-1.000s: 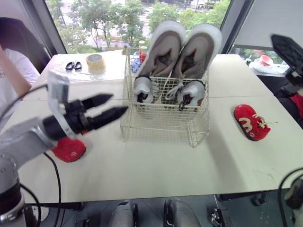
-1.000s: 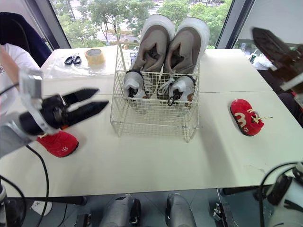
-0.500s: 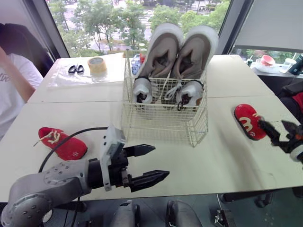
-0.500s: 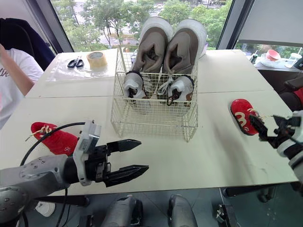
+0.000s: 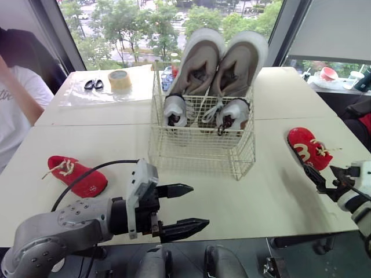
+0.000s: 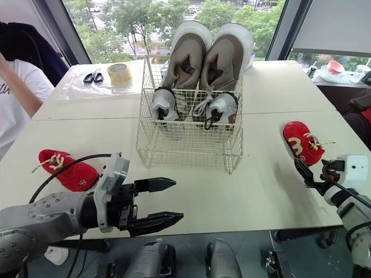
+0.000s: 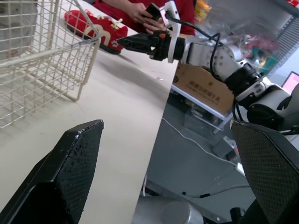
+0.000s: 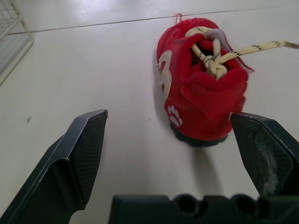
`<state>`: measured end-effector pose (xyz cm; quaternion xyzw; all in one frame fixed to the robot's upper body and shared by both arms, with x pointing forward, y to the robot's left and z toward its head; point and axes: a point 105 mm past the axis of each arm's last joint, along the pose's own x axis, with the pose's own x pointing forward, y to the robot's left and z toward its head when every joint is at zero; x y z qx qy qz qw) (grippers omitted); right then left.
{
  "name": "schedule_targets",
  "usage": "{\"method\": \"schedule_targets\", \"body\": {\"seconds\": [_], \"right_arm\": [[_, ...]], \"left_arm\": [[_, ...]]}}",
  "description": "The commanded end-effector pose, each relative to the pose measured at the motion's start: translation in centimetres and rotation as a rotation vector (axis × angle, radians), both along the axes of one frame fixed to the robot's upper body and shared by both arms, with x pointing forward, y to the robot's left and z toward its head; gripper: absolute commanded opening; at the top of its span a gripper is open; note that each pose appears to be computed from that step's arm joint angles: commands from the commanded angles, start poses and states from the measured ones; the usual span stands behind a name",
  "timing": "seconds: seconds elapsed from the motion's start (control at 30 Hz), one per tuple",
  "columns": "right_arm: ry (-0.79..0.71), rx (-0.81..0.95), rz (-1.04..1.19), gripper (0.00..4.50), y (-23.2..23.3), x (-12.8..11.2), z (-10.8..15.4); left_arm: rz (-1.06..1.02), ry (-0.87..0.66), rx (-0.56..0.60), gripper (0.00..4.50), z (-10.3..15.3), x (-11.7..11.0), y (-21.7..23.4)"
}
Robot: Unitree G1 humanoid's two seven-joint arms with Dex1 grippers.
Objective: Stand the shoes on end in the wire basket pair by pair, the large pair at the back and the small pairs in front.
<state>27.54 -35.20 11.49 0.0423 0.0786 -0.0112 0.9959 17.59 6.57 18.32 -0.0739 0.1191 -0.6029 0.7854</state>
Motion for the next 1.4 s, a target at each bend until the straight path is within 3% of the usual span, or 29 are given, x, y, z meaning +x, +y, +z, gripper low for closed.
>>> {"method": "schedule_targets", "body": {"seconds": [0.03, 0.47, 0.8, 0.83, 0.87, 0.97, 1.1, 1.17, 1.23, 1.3, 1.4], "right_arm": [[-0.042, -0.029, -0.023, 4.50, -1.1, 1.1, 0.6], [-0.018, -0.078, -0.032, 4.50, -3.3, 3.5, -1.9], [-0.026, -0.082, -0.011, 4.50, -2.5, 7.3, -2.8], [-0.033, -0.079, -0.006, 3.91, -2.3, 7.5, -2.7], [-0.039, -0.079, 0.001, 3.67, -2.1, 7.8, -2.6], [-0.046, -0.078, 0.014, 2.26, -1.8, 8.2, -2.5], [-0.076, -0.076, 0.019, 2.02, -1.4, 8.6, -2.0], [-0.148, -0.089, 0.002, 2.02, -1.4, 8.8, -0.1], [-0.265, -0.118, -0.024, 2.02, -1.5, 9.2, 3.6], [-0.421, -0.159, -0.047, 2.02, -1.5, 9.5, 9.4], [-0.639, -0.239, -0.019, 2.02, 0.2, 9.4, 18.2]], "left_arm": [[-0.003, -0.035, 0.011, 4.46, 0.3, -0.2, 0.2], [0.043, -0.026, 0.045, 4.46, 0.1, -0.7, 1.1], [0.068, 0.004, 0.046, 4.46, 0.2, -0.2, 2.5], [0.068, 0.004, 0.052, 4.50, 0.2, -0.3, 2.5], [0.068, 0.005, 0.055, 4.50, 0.1, -0.3, 2.6], [0.079, 0.005, 0.055, 4.50, 0.2, -0.3, 2.7], [0.202, -0.021, 0.064, 4.50, 1.0, 1.3, 4.1], [0.327, -0.067, 0.072, 4.50, 2.4, 3.0, 6.0], [0.425, -0.101, 0.040, 4.50, 4.4, 4.4, 8.5], [0.471, -0.112, -0.046, 4.50, 6.9, 5.2, 10.8], [0.448, -0.097, -0.300, 4.50, 11.5, 5.7, 13.4]]}}
